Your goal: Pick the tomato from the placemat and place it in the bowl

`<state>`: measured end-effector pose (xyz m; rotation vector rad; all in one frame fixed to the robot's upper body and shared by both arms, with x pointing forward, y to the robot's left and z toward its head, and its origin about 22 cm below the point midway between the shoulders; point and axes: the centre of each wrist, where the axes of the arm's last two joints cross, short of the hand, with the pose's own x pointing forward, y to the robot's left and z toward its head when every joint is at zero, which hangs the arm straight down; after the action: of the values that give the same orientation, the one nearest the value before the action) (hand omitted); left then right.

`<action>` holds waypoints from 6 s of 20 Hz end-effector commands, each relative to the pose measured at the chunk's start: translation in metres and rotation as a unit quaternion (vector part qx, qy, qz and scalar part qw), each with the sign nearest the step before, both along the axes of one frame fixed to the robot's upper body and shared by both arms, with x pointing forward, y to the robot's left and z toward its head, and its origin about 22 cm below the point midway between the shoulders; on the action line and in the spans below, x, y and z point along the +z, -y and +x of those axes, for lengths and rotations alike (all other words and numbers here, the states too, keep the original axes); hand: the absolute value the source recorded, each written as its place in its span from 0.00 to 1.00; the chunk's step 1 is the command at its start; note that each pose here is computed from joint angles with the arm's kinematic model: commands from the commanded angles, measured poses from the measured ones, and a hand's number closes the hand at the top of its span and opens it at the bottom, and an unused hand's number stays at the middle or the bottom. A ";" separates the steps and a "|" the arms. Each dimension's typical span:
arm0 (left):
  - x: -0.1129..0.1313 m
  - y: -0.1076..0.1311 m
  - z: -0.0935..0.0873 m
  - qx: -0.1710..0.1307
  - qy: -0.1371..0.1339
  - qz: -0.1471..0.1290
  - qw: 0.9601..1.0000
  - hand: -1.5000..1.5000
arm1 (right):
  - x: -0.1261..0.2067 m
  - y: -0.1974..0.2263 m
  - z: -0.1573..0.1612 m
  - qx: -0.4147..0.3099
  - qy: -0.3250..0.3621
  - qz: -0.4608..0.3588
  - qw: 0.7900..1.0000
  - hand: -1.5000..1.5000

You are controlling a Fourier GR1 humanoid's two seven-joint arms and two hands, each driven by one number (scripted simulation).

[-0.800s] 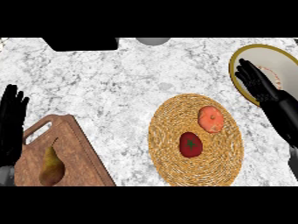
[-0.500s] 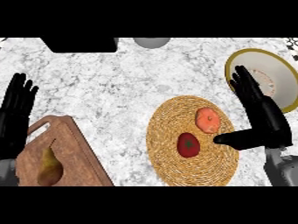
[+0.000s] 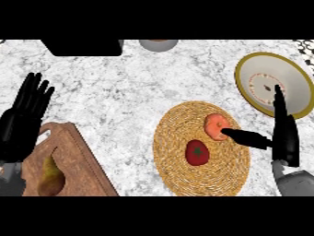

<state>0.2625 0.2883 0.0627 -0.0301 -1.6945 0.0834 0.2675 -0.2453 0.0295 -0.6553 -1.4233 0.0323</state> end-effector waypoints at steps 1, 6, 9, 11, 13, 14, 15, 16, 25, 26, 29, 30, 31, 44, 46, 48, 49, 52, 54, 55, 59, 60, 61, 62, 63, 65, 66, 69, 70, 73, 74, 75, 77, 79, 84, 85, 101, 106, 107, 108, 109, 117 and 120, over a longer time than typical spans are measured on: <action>0.004 -0.008 0.008 -0.025 -0.002 -0.005 1.000 0.50 | 0.007 -0.001 0.010 -0.034 -0.019 -0.087 0.995 0.00; -0.004 -0.003 0.011 -0.021 -0.002 -0.006 1.000 0.50 | 0.044 0.000 0.025 0.060 -0.212 -0.156 0.963 0.00; -0.002 -0.001 0.009 -0.036 -0.011 -0.007 0.999 0.50 | 0.040 -0.002 0.027 0.122 -0.344 -0.191 0.911 0.00; -0.002 0.005 0.011 -0.040 0.002 -0.005 0.999 0.50 | 0.047 -0.015 0.032 0.174 -0.407 -0.191 0.876 0.00; 0.001 0.006 0.011 -0.042 -0.002 -0.007 0.999 0.50 | 0.066 -0.029 0.036 0.212 -0.449 -0.184 0.848 0.00; -0.007 0.005 0.008 -0.043 0.004 -0.009 0.999 0.50 | 0.081 -0.027 0.047 0.225 -0.456 -0.180 0.842 0.00; 0.003 0.005 0.017 -0.031 0.004 -0.013 0.999 0.50 | 0.094 -0.031 0.053 0.234 -0.467 -0.188 0.832 0.00; 0.005 0.011 0.021 -0.044 0.003 -0.005 0.999 0.50 | 0.107 -0.045 0.064 0.240 -0.466 -0.179 0.832 0.00; -0.008 -0.001 0.011 -0.029 -0.004 -0.008 1.000 0.50 | 0.113 -0.094 0.064 0.225 -0.491 -0.142 0.830 0.00; 0.000 -0.010 0.014 -0.026 -0.008 -0.005 1.000 0.50 | 0.118 -0.095 0.065 0.222 -0.489 -0.138 0.832 0.00; -0.004 -0.001 0.001 -0.025 -0.005 -0.008 1.000 0.50 | 0.108 -0.102 0.058 0.226 -0.493 -0.136 0.829 0.00; -0.007 -0.016 0.001 -0.019 -0.007 -0.014 1.000 0.50 | 0.101 -0.085 0.059 0.227 -0.501 -0.134 0.825 0.00; -0.007 -0.007 0.005 -0.017 0.003 -0.008 1.000 0.50 | 0.089 -0.100 0.054 0.222 -0.496 -0.132 0.829 0.00; -0.012 -0.009 0.013 -0.019 0.003 -0.010 1.000 0.50 | 0.066 -0.120 0.006 0.202 -0.438 -0.187 0.856 0.00; -0.008 -0.019 0.010 -0.021 0.012 -0.013 1.000 0.50 | 0.053 -0.112 0.012 0.199 -0.422 -0.185 0.865 0.00; -0.004 -0.009 0.004 -0.026 -0.007 -0.003 1.000 0.50 | 0.057 -0.102 0.007 0.202 -0.429 -0.184 0.861 0.00; 0.011 -0.020 0.010 -0.026 -0.002 -0.010 1.000 0.50 | 0.041 -0.113 0.020 0.198 -0.440 -0.184 0.856 0.00; 0.007 -0.013 0.009 -0.026 0.002 -0.013 1.000 0.50 | 0.035 -0.111 0.001 0.211 -0.453 -0.190 0.845 0.00; -0.008 -0.016 0.000 -0.015 0.006 -0.006 1.000 0.50 | 0.026 -0.100 0.023 0.207 -0.461 -0.188 0.842 0.00; 0.002 -0.020 0.008 -0.026 -0.001 -0.011 1.000 0.50 | 0.030 -0.116 0.024 0.205 -0.468 -0.185 0.839 0.00; -0.008 -0.020 -0.002 -0.020 -0.005 0.000 1.000 0.50 | 0.016 -0.105 0.029 0.211 -0.468 -0.188 0.837 0.00; -0.010 -0.007 -0.001 -0.026 -0.001 -0.014 1.000 0.50 | 0.007 -0.113 0.031 0.212 -0.481 -0.189 0.830 0.00; 0.004 0.000 0.008 -0.031 -0.006 -0.013 0.999 0.50 | 0.005 -0.123 0.014 0.217 -0.475 -0.184 0.832 0.00; 0.005 -0.005 0.016 -0.021 -0.004 -0.012 1.000 0.50 | 0.013 -0.118 0.030 0.213 -0.478 -0.186 0.832 0.00; 0.005 0.004 0.005 -0.024 -0.004 -0.015 1.000 0.50 | 0.005 -0.122 0.024 0.211 -0.480 -0.191 0.830 0.00; 0.001 -0.008 0.006 -0.022 -0.004 -0.009 1.000 0.50 | -0.002 -0.104 0.016 0.231 -0.479 -0.214 0.819 1.00; -0.005 -0.011 0.011 -0.025 0.001 -0.013 1.000 0.50 | 0.004 -0.119 0.028 0.253 -0.465 -0.232 0.816 1.00; -0.013 -0.002 -0.001 -0.029 0.001 -0.005 1.000 0.50 | 0.013 -0.122 0.032 0.264 -0.459 -0.260 0.808 1.00; 0.004 -0.014 0.023 -0.027 -0.001 -0.013 1.000 0.50 | 0.009 -0.108 0.035 0.270 -0.459 -0.260 0.805 1.00; -0.010 -0.005 0.013 -0.025 0.001 -0.009 1.000 0.50 | -0.005 -0.119 0.028 0.265 -0.455 -0.278 0.804 1.00; -0.005 -0.007 0.006 -0.027 -0.004 -0.013 1.000 0.50 | 0.006 -0.137 0.033 0.263 -0.450 -0.286 0.804 1.00; 0.001 -0.006 0.016 -0.027 -0.002 -0.010 1.000 0.50 | -0.001 -0.118 0.038 0.267 -0.447 -0.284 0.805 1.00; -0.010 -0.019 0.001 -0.025 -0.003 -0.008 1.000 0.50 | -0.003 -0.087 0.025 0.317 -0.408 -0.312 0.797 1.00; -0.009 -0.013 0.006 -0.014 0.001 -0.010 1.000 0.50 | 0.010 -0.073 0.008 0.416 -0.341 -0.352 0.766 1.00; -0.006 -0.016 0.008 -0.011 -0.002 -0.012 1.000 0.50 | 0.026 -0.034 -0.018 0.533 -0.197 -0.427 0.703 1.00; -0.006 -0.022 0.001 -0.009 -0.001 -0.010 1.000 0.50 | 0.023 -0.019 -0.020 0.536 -0.182 -0.433 0.701 1.00; -0.009 -0.009 0.000 -0.006 -0.001 -0.008 1.000 0.50 | 0.149 0.099 -0.028 0.304 0.005 -0.452 0.839 1.00; -0.003 -0.008 0.003 -0.029 0.000 -0.019 0.999 0.50 | 0.183 0.122 -0.008 0.245 0.005 -0.432 0.868 1.00; 0.001 -0.011 -0.001 -0.026 -0.001 -0.019 0.999 0.50 | 0.159 0.138 -0.012 0.239 0.008 -0.412 0.879 1.00; 0.003 -0.015 0.020 -0.027 -0.002 -0.014 1.000 0.50 | 0.165 0.130 -0.005 0.231 0.011 -0.406 0.884 1.00; 0.012 -0.012 0.018 -0.027 0.004 -0.014 1.000 0.50 | 0.184 0.121 -0.004 0.229 0.015 -0.405 0.885 1.00; 0.013 -0.003 0.019 -0.043 -0.001 -0.012 0.999 0.50 | 0.152 0.153 0.070 0.182 0.024 -0.359 0.915 1.00; 0.002 0.003 0.017 -0.045 0.010 -0.008 0.999 0.50 | 0.162 0.161 0.097 0.188 0.021 -0.346 0.919 1.00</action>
<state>0.2814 0.2891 0.0650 -0.1097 -1.7004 0.0438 0.3342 -0.4018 0.1908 -0.9754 -1.5638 0.8961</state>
